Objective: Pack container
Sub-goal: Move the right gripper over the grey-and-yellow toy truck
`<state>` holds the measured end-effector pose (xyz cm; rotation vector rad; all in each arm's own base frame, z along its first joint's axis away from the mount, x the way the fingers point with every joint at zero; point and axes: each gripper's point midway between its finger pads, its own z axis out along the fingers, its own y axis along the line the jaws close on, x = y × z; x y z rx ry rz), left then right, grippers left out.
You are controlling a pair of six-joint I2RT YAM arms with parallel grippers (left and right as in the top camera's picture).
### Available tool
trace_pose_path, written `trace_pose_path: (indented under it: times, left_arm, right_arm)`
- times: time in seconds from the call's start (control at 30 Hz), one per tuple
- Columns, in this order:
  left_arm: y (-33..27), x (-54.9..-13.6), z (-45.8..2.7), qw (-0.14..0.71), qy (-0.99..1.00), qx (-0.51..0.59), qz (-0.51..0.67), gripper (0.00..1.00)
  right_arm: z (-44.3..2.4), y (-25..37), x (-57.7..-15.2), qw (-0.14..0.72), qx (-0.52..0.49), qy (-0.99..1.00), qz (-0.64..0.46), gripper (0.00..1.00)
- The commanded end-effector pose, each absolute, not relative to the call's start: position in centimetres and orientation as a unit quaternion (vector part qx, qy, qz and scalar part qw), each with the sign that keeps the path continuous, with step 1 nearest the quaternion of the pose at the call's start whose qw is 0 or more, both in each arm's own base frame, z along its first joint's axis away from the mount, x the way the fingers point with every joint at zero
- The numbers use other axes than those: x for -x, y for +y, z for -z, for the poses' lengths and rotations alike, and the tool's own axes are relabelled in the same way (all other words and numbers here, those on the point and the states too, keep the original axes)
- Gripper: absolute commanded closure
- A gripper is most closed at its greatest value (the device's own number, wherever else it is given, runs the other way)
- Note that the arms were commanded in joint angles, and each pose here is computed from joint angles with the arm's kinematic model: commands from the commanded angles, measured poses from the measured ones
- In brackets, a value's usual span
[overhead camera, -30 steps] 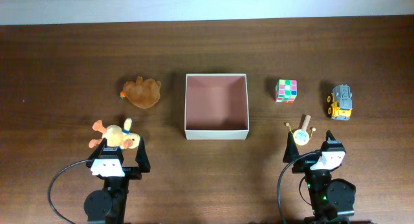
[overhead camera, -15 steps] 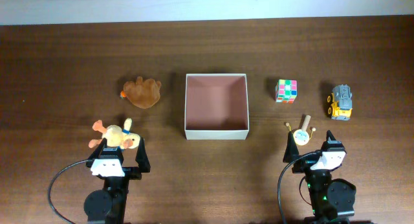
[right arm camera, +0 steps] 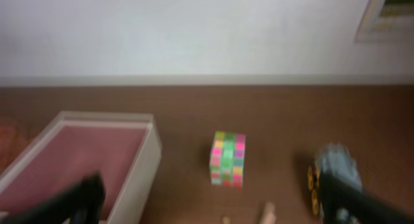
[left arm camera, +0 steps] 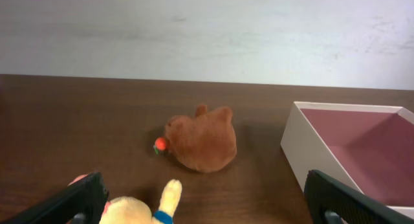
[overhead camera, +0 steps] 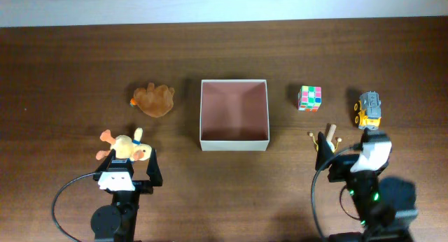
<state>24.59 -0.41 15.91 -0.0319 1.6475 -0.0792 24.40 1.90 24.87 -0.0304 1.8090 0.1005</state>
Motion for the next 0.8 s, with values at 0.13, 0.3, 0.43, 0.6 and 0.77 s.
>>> trace_pose_path:
  times: [0.13, 0.3, 0.43, 0.6, 0.77]
  left_arm:
    - [-0.2, -24.6, -15.7, 0.679, 0.733, 0.012, 0.026, 0.01]
    - [-0.2, -24.6, -15.7, 0.679, 0.733, 0.012, 0.026, 0.01]
    - [-0.2, -24.6, -15.7, 0.679, 0.733, 0.012, 0.026, 0.01]
    - [-0.2, -24.6, -15.8, 0.679, 0.733, 0.012, 0.026, 0.01]
    - [-0.2, -24.6, -15.8, 0.679, 0.733, 0.012, 0.026, 0.01]
  right_arm:
    - [-28.2, 2.5, -26.0, 0.442, 0.024, 0.896, -0.042, 0.01]
    - [-26.6, 3.2, -26.8, 0.361, 0.030, 0.930, -0.058, 0.01]
    - [-24.0, 4.6, -27.0, 0.298, 0.041, 0.949, -0.095, 0.01]
    - [-21.4, 4.8, -27.3, 0.238, 0.010, 0.966, -0.105, 0.01]
    - [-20.0, 5.0, -28.0, 0.212, 0.006, 0.971, -0.107, 0.01]
